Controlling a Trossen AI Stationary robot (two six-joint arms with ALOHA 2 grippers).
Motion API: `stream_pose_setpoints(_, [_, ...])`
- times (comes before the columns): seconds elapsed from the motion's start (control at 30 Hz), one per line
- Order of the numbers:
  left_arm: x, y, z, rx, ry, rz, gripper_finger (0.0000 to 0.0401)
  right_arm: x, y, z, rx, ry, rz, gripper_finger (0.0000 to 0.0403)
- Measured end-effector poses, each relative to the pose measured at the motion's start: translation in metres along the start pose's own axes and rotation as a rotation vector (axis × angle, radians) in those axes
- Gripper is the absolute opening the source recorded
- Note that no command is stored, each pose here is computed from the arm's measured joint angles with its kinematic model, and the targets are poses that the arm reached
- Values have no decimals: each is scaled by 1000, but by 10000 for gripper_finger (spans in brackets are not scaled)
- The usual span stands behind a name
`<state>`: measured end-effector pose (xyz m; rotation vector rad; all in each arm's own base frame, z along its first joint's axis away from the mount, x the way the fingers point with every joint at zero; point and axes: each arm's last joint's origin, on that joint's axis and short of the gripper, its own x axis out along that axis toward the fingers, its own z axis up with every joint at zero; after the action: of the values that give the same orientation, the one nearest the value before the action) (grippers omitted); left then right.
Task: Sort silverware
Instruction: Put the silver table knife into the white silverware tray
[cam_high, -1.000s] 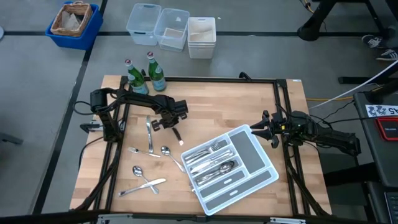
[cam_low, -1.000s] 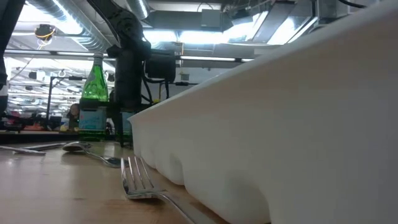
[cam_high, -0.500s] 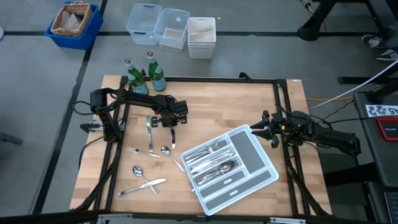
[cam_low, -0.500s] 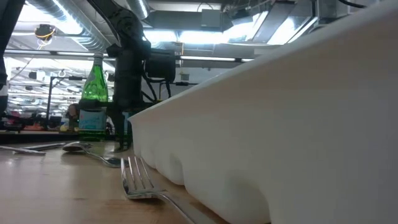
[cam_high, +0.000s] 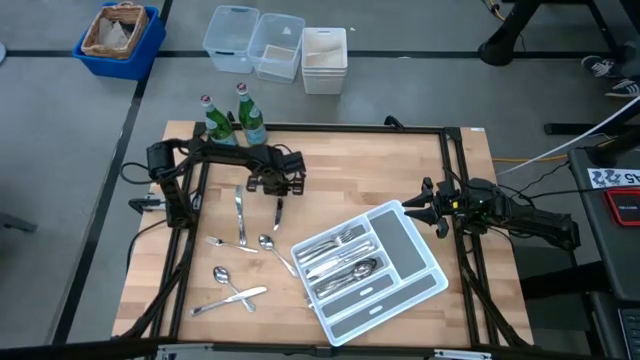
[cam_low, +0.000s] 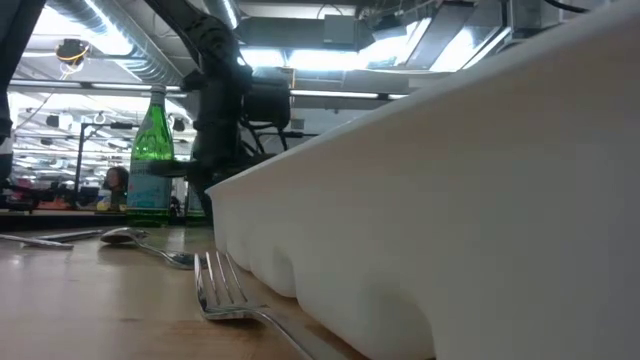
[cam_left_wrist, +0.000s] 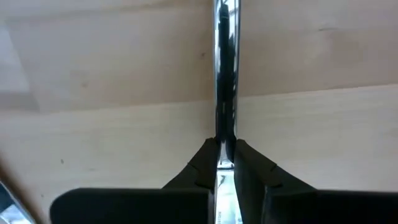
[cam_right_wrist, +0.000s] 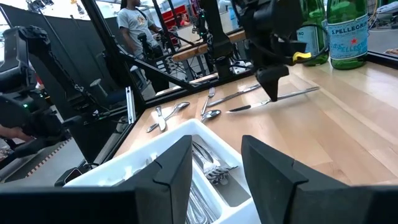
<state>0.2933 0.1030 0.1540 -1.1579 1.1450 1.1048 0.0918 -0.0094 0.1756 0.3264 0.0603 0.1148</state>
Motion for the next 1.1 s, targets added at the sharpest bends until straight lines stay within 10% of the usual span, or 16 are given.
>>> stream_pose_setpoints(0.67, [-56, -42, 32, 297, -72, -312, 28, 0, 0, 0, 0, 0, 0, 143])
stream_pose_setpoints(1.1, [-76, -99, -42, 615, -90, -682, 29, 0, 0, 0, 0, 0, 0, 143])
